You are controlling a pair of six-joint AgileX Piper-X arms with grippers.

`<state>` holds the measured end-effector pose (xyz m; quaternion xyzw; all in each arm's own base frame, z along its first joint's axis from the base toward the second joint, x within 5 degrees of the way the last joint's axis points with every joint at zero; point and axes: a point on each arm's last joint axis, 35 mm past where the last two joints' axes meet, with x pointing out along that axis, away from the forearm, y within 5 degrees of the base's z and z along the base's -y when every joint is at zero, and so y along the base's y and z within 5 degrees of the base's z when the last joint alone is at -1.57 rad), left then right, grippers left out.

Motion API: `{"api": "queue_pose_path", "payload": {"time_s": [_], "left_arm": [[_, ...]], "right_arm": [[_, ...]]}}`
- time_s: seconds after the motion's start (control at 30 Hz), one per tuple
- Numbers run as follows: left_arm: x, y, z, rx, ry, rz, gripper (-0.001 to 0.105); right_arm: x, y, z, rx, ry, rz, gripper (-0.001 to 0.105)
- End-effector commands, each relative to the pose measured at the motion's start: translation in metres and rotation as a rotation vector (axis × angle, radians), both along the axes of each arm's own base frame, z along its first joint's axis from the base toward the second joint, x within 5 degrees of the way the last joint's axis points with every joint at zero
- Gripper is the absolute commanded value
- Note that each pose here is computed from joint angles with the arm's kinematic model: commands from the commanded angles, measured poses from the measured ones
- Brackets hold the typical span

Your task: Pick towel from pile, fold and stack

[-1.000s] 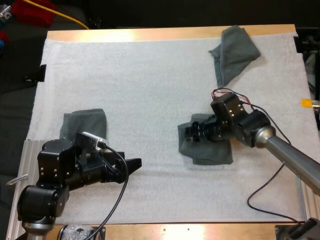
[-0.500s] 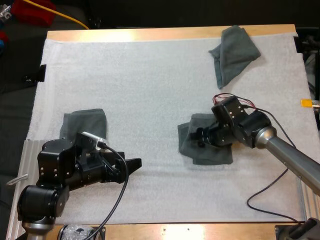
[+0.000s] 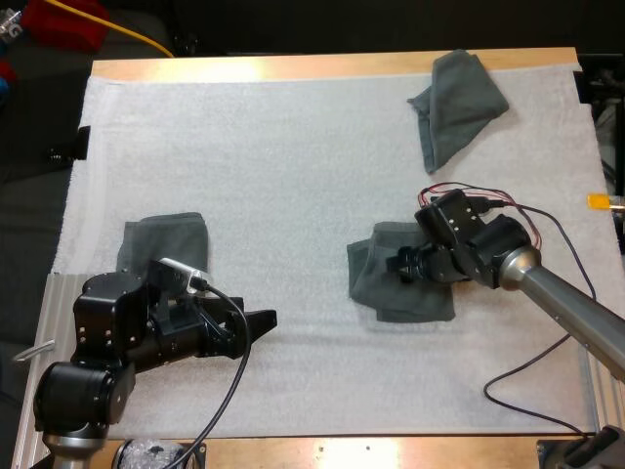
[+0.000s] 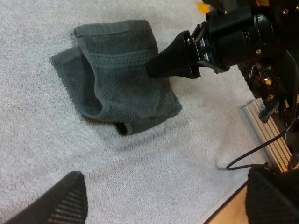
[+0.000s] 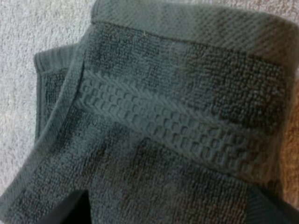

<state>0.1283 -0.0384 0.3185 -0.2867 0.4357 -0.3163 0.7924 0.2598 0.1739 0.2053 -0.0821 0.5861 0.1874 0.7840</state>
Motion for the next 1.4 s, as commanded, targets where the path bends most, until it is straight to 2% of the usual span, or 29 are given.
{"api": "queue_pose_path", "payload": {"time_s": [0.0, 0.2, 0.5, 1.1, 1.37], "left_arm": [[0.0, -0.001, 0.002, -0.01, -0.002, -0.009, 0.068], [0.0, -0.001, 0.002, -0.01, -0.002, -0.009, 0.068], [0.0, -0.001, 0.002, -0.01, -0.002, -0.009, 0.068], [-0.001, -0.001, 0.003, -0.023, 0.006, -0.016, 0.068], [-0.001, -0.001, 0.003, -0.024, 0.008, -0.015, 0.068]], "right_arm": [[-0.002, -0.002, 0.002, -0.01, 0.009, 0.001, 0.065], [-0.003, -0.006, 0.001, -0.099, -0.005, -0.023, 0.065], [0.004, -0.002, 0.001, -0.069, -0.063, -0.029, 0.06], [0.011, 0.001, -0.026, -0.148, -0.026, -0.046, 0.06], [0.012, 0.0, -0.035, -0.18, 0.001, -0.04, 0.04]]}}
